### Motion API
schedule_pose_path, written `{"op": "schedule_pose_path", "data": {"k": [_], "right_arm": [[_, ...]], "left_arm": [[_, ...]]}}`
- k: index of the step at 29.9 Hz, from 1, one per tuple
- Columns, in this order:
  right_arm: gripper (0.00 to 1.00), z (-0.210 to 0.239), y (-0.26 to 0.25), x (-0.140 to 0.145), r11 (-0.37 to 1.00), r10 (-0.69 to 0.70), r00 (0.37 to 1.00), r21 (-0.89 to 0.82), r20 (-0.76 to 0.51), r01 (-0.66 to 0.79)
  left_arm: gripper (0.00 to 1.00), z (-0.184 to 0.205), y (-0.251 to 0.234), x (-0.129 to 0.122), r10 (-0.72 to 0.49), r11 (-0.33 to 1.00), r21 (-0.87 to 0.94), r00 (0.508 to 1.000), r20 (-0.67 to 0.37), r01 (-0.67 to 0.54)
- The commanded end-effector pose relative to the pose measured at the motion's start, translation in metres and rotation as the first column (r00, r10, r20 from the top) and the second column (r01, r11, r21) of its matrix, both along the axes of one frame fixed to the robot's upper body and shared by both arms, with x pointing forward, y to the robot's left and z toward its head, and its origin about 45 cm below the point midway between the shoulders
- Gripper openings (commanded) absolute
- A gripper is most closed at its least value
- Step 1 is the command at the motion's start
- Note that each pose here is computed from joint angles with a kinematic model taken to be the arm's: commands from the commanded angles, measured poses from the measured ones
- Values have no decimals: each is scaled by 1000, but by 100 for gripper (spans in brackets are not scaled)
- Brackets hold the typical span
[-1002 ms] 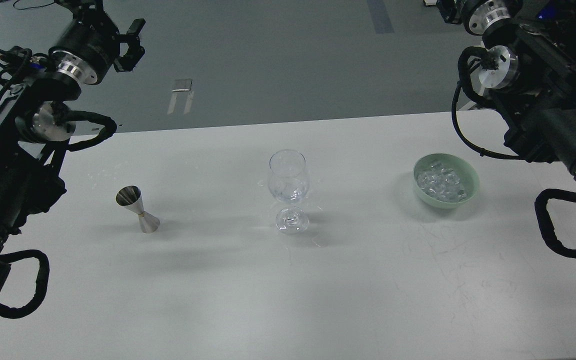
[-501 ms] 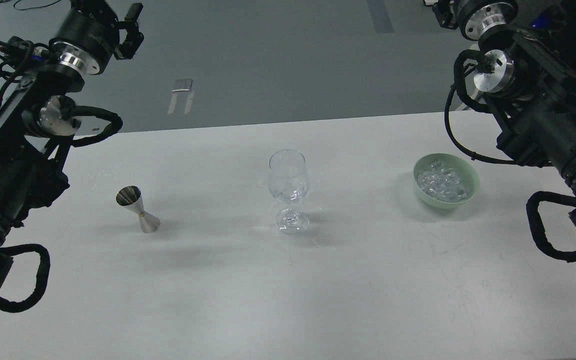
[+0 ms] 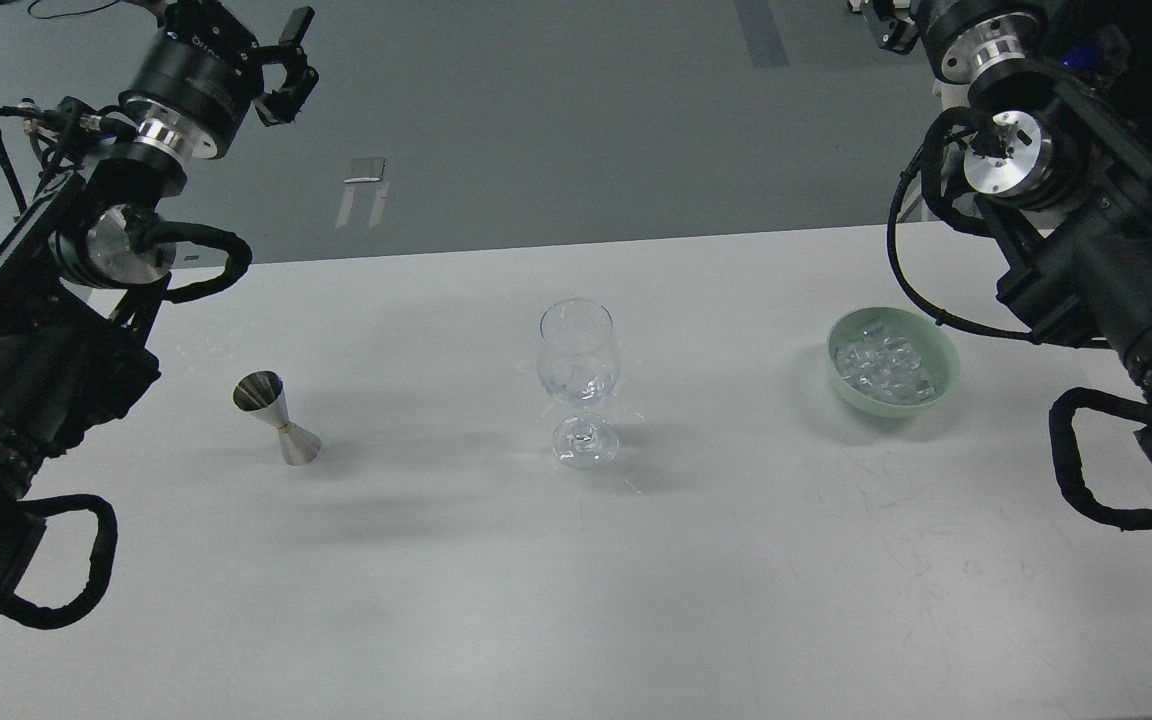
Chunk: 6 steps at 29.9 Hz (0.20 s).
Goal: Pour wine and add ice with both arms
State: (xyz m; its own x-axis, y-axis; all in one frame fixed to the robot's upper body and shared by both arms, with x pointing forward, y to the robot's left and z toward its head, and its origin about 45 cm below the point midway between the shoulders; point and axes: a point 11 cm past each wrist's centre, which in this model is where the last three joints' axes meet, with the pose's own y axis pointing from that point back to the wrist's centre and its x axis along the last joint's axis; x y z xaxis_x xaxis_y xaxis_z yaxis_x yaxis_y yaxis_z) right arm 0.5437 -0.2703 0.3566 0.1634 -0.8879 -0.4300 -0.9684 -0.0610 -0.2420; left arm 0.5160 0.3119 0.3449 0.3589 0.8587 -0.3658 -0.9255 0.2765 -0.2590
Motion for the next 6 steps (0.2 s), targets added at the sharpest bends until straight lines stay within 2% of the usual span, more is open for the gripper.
{"op": "schedule_pose_path", "data": {"k": [1, 6], "right_arm": [[100, 1, -2, 0, 999, -11, 1000, 41, 11, 10], [100, 1, -3, -1, 998, -5, 1000, 66, 22, 3]], "left_arm": [[99, -3, 1, 2, 4, 1000, -11, 1000, -11, -5], [99, -1, -1, 2, -2, 1000, -15, 1000, -5, 2]]}}
